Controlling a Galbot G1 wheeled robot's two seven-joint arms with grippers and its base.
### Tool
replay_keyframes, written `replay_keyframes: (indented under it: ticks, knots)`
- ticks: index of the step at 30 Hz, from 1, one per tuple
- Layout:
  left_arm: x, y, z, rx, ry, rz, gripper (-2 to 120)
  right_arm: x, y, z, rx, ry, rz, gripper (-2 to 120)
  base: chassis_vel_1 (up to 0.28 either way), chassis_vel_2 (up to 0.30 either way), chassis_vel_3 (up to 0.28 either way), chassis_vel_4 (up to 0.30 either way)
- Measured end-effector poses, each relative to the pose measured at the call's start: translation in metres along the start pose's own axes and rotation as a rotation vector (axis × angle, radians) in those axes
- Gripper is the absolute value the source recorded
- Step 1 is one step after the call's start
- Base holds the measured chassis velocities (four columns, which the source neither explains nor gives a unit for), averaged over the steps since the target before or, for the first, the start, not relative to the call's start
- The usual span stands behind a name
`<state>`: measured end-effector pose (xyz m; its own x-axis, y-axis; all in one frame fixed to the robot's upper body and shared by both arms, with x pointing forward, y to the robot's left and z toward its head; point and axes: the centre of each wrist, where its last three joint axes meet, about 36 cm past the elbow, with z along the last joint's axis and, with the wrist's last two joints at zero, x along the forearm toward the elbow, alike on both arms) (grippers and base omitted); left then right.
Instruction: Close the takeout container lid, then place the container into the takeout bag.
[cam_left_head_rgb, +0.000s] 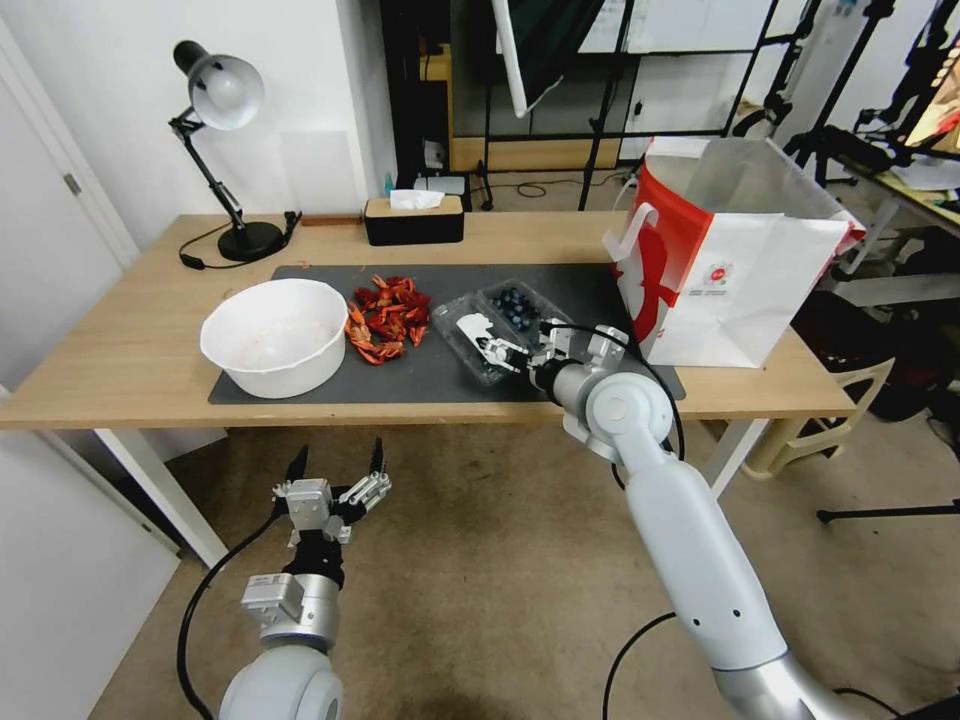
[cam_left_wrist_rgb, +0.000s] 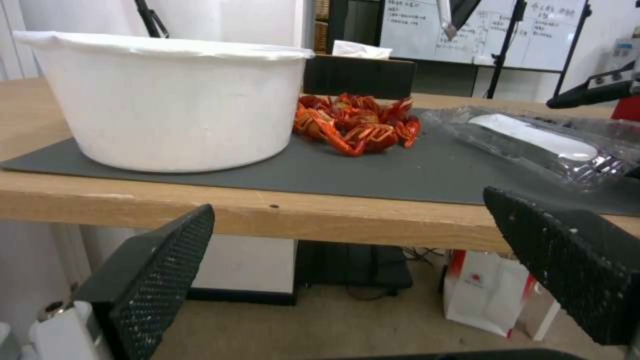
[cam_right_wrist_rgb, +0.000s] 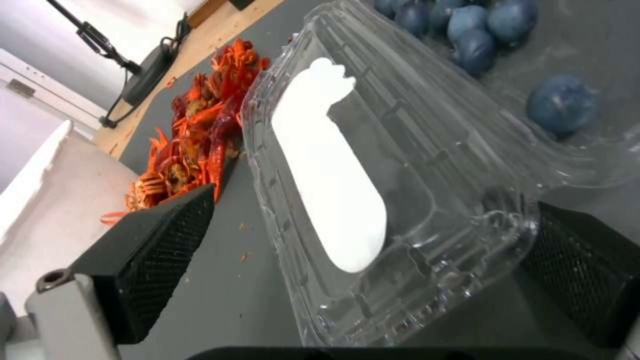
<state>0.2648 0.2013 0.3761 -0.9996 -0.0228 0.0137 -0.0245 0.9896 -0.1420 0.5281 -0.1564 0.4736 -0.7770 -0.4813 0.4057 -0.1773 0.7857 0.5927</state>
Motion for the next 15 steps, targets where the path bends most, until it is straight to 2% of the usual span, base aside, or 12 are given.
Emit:
replay_keyframes:
  ticks: [15]
  knots:
    - [0.002, 0.001, 0.004, 0.002, 0.0, -0.005, 100, -0.003, 0.006, 0.013, 0.051, -0.071, -0.111, 100, 0.0, 0.0, 0.0, 0.0]
